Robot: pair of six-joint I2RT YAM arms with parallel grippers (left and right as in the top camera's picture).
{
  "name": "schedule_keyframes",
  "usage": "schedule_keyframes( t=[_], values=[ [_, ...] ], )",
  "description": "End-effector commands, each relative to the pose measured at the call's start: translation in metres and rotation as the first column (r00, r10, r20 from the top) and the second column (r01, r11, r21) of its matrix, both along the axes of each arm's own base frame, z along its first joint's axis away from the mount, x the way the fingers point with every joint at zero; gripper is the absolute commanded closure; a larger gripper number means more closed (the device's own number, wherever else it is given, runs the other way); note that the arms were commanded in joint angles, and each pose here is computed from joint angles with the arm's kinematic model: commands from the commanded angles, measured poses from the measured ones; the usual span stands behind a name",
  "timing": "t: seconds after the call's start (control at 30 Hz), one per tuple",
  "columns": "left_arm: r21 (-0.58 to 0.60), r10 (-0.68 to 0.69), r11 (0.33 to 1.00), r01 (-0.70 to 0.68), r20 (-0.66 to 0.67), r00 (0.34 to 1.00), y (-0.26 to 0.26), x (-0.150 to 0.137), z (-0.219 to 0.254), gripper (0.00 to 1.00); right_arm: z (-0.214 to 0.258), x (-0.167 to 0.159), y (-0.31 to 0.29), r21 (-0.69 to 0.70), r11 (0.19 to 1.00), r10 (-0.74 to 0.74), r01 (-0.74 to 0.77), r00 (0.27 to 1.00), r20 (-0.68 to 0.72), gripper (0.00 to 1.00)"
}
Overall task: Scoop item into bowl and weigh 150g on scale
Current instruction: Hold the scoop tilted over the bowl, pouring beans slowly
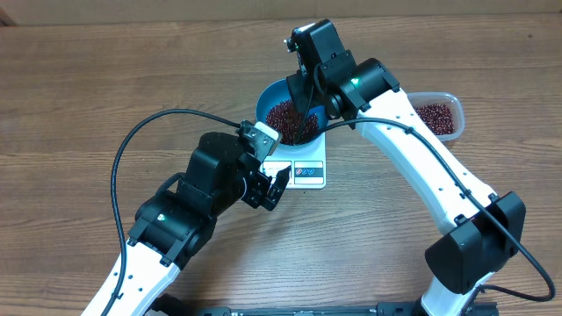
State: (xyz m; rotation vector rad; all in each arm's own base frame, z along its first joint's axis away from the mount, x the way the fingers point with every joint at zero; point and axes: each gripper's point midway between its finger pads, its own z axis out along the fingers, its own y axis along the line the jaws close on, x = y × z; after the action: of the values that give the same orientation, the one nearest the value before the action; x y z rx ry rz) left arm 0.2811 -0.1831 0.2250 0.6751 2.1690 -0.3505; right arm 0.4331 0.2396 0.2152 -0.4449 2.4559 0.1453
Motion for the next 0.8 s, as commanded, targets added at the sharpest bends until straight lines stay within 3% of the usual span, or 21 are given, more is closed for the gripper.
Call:
schedule_keyframes(
  t=[0.0, 0.77],
  values=[
    [0.001, 0.006, 1.000, -0.006, -0.011, 1.000, 0.0006, 0.0002, -0.0037, 0.00, 0.0426, 0.0027, -0.0010, 0.040, 0.999, -0.018, 0.014, 0.995, 0.099, 0.96],
    [0.001, 0.006, 1.000, -0.006, -0.011, 1.000, 0.0007, 0.0001, -0.0037, 0.01, 0.0406, 0.0011, -0.0019, 0.034, 0.999, -0.017, 0.014, 0.996, 0.090, 0.96]
  ],
)
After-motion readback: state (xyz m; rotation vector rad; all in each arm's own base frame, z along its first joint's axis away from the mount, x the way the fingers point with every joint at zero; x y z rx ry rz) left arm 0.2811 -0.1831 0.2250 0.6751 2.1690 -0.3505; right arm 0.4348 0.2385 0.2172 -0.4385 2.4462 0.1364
